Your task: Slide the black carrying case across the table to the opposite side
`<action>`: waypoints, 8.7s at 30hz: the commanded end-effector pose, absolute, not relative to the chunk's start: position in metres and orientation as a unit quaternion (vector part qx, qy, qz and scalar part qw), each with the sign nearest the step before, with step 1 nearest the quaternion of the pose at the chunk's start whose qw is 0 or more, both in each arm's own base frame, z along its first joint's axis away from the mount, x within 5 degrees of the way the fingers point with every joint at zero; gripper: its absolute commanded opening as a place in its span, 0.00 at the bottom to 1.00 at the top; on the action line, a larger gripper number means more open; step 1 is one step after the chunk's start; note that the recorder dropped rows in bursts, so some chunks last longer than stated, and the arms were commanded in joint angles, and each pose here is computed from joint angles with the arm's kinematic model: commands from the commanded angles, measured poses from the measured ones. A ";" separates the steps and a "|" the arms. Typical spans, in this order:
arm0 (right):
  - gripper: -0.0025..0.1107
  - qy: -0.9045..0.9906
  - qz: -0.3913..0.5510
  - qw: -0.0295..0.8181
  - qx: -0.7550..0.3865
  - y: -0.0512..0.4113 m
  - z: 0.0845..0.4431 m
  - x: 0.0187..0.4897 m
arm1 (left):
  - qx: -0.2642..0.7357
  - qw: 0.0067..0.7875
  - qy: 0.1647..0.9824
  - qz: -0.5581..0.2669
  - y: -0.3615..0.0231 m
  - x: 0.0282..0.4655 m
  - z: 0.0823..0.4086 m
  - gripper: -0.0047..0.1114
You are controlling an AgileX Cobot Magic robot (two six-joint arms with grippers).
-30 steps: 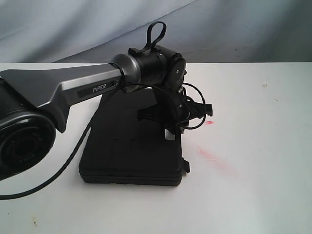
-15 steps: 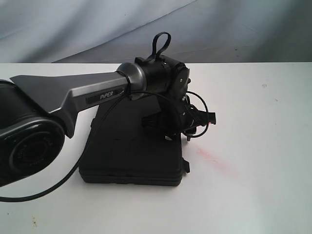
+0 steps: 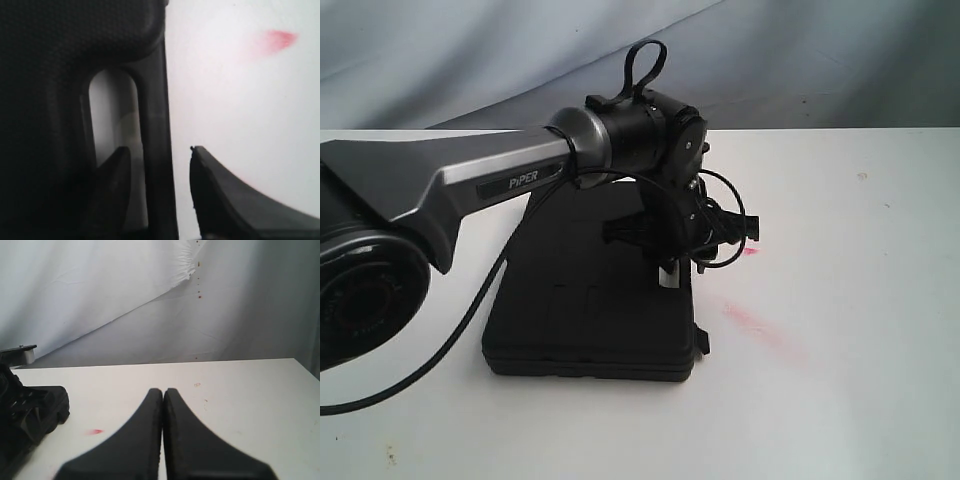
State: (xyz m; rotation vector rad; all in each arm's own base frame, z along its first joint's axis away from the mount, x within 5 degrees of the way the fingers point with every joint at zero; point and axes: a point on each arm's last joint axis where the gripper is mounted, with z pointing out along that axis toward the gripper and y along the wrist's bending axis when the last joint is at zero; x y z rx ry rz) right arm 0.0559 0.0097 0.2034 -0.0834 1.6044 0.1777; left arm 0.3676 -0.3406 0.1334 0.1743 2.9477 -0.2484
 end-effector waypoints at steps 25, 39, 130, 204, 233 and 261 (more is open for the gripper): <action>0.02 0.716 0.080 0.692 -0.033 0.009 0.203 0.056 | 0.097 0.174 0.974 -0.110 -0.341 0.341 0.238 0.37; 0.02 0.716 0.080 0.692 -0.033 0.009 0.203 0.056 | 0.086 0.239 0.955 -0.151 -0.257 0.292 0.262 0.37; 0.02 0.716 0.080 0.692 -0.033 0.009 0.203 0.056 | 0.100 0.705 0.701 -0.043 -0.011 0.053 0.239 0.24; 0.02 0.716 0.080 0.692 -0.033 0.009 0.203 0.056 | 0.047 0.633 0.766 -0.098 -0.012 0.054 0.189 0.04; 0.02 0.716 0.080 0.692 -0.033 0.009 0.203 0.056 | -0.006 0.698 0.715 -0.044 -0.003 0.056 0.203 0.04; 0.02 0.716 0.080 0.692 -0.033 0.009 0.203 0.056 | 0.001 0.698 0.714 -0.046 -0.004 0.056 0.203 0.04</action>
